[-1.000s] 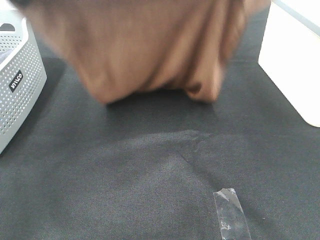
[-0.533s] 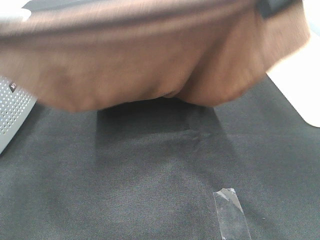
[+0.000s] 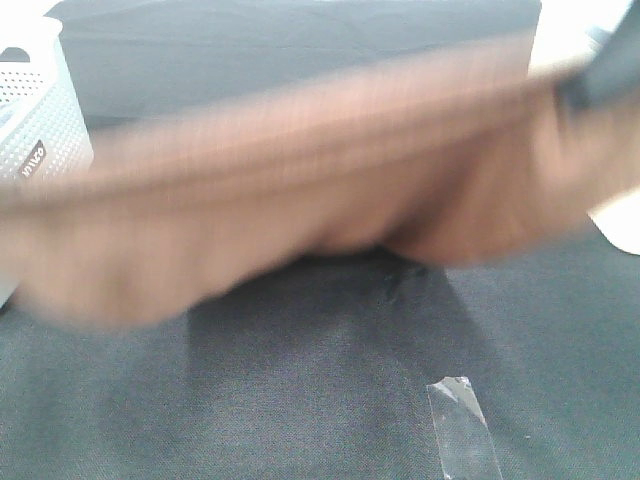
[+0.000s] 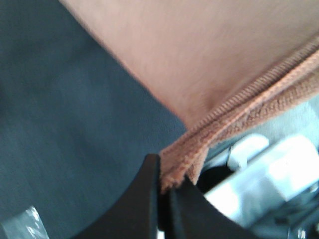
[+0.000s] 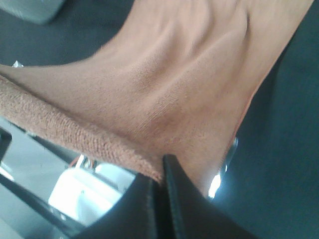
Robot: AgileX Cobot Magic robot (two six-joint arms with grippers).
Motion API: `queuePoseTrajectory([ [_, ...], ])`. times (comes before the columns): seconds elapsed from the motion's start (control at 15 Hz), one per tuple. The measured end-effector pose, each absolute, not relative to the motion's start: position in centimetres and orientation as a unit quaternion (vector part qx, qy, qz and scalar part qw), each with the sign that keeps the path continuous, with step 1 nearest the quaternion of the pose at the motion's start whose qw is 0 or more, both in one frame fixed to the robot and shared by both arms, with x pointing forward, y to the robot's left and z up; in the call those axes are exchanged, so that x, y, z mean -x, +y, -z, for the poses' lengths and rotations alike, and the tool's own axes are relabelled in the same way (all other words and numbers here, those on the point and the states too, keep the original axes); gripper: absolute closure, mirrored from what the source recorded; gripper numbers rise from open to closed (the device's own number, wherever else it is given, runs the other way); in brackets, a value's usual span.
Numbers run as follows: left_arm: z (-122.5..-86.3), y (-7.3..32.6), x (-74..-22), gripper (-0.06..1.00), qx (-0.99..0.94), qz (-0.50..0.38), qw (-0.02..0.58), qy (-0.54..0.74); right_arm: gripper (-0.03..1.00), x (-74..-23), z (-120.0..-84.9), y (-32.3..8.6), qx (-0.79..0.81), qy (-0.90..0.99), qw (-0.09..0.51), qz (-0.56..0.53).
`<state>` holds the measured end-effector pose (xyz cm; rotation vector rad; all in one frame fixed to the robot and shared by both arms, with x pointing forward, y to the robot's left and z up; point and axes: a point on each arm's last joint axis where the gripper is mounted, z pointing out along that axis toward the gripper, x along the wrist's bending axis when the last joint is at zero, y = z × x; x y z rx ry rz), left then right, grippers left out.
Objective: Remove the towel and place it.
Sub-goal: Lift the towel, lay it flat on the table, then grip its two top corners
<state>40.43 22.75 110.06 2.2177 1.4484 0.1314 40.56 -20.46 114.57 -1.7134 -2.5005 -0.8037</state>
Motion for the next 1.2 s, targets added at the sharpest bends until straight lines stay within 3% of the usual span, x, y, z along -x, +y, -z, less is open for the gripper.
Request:
queuePoseTrajectory([
  [0.47, -103.0, 22.4, -37.6, 0.94, -0.828, 0.078, 0.192, 0.521, 0.97, -37.7, -106.7, -21.2, 0.577, -0.796, 0.091, 0.162],
  [0.87, -100.6, 22.4, -36.3, 0.94, -0.838, 0.129, 0.170, 0.502, 0.97, -35.6, -102.3, -21.5, 0.594, -0.781, 0.161, 0.108],
  [1.2, -97.7, 21.0, -37.3, 0.94, -0.846, 0.196, 0.089, 0.487, 0.97, -34.9, -100.4, -21.8, 0.601, -0.773, 0.185, 0.077],
])
